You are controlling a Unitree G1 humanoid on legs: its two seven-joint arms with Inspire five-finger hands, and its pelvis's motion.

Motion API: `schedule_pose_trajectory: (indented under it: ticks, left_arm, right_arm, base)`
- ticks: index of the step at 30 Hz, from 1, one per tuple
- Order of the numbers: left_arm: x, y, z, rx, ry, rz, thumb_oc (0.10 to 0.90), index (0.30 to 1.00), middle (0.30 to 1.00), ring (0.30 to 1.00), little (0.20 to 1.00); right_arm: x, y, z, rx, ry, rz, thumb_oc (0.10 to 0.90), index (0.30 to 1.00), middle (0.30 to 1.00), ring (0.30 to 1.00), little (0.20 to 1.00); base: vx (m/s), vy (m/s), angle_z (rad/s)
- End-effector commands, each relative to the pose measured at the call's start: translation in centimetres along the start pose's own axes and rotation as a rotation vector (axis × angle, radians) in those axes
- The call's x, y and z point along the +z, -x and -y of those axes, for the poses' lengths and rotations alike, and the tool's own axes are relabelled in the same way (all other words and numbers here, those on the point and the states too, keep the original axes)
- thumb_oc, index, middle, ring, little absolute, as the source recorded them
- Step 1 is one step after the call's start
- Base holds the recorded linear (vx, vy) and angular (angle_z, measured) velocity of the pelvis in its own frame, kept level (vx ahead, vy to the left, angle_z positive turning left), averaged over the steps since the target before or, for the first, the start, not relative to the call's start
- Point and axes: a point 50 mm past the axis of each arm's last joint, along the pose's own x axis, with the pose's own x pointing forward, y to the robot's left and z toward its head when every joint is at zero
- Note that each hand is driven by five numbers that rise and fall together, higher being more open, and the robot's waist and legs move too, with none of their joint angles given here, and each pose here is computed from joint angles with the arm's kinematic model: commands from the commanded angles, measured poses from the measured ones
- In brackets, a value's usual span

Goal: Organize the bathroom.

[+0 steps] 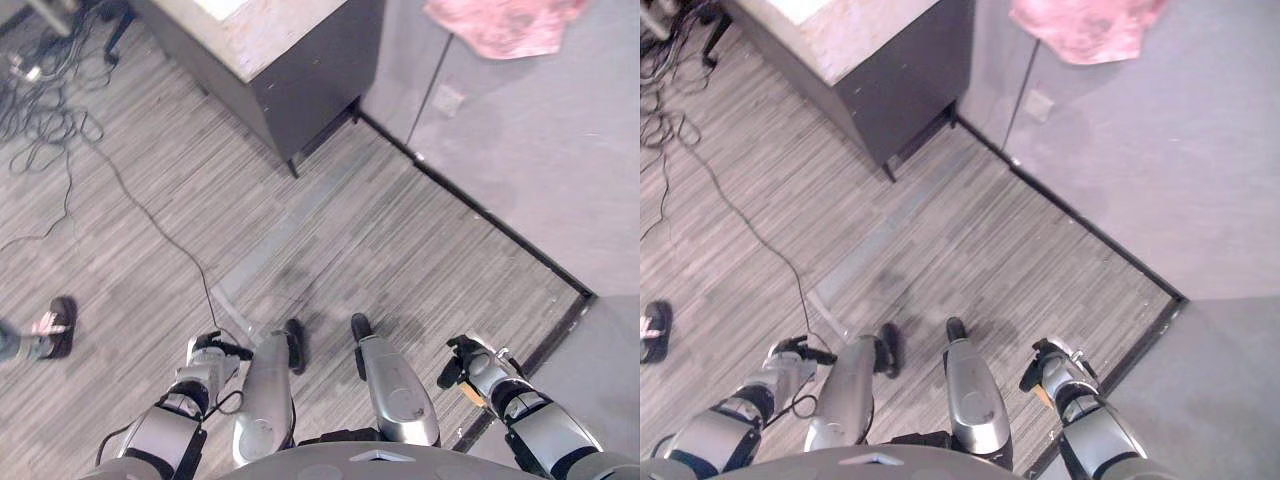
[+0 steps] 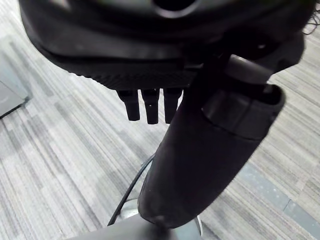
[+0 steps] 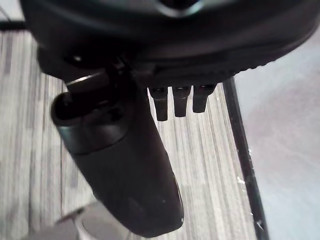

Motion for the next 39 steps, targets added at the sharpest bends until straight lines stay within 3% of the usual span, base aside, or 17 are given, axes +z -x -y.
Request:
schedule_pose_trajectory:
  ticks: [1,5,11,14,26,32,39]
  left_arm:
    - [1.2,0.2,0.3,-0.009,-0.040,0.068,0.800,0.900,0.900,0.900,0.900]
    - [0.2,0.4,1.5,-0.028,-0.078,0.037,0.800,0.900,0.900,0.900,0.900]
    - [-2.6,-0.2,-2.2,0.064,-0.018,-0.066,0.800,0.900,0.900,0.900,0.900]
    - [-1.8,-0.3,-2.5,0.066,0.025,-0.038,0.800,0.900,0.900,0.900,0.900]
    - [-1.2,-0.1,-1.8,0.054,-0.082,0.024,0.800,0.900,0.900,0.900,0.900]
    - [-0.7,-0.2,-3.0,0.091,-0.060,0.021,0.800,0.900,0.900,0.900,0.900]
    - [0.3,-0.2,-2.3,0.062,-0.096,0.048,0.800,0.900,0.900,0.900,0.900]
  right_arm:
    - [-1.2,0.0,2.4,-0.107,-0.071,-0.027,0.800,0.900,0.900,0.900,0.900]
    - [-0.7,0.0,3.4,-0.113,-0.083,-0.016,0.800,0.900,0.900,0.900,0.900]
    - [1.4,0.1,1.5,-0.012,0.032,0.072,0.800,0.900,0.900,0.900,0.900]
    - [0.9,0.1,1.1,-0.030,-0.013,0.057,0.800,0.900,0.900,0.900,0.900]
    - [-2.9,0.2,0.0,-0.040,-0.156,-0.018,0.800,0.900,0.900,0.900,0.900]
    - [-2.2,0.2,-0.4,-0.041,-0.194,-0.018,0.800,0.900,0.900,0.900,0.900]
    - [-3.1,0.2,0.9,-0.089,-0.319,-0.041,0.800,0.900,0.900,0.900,0.900]
  base:
    - [-0.04,0.532,-0.67]
    - [0.12,0.495,0.10]
    - [0.17,0.156,-1.00]
    - [0.08,-0.065,-0.12]
    - [0.14,-0.064,-0.04]
    - [0.17,0.300,-0.93]
    - [0.10,0.350,-0.55]
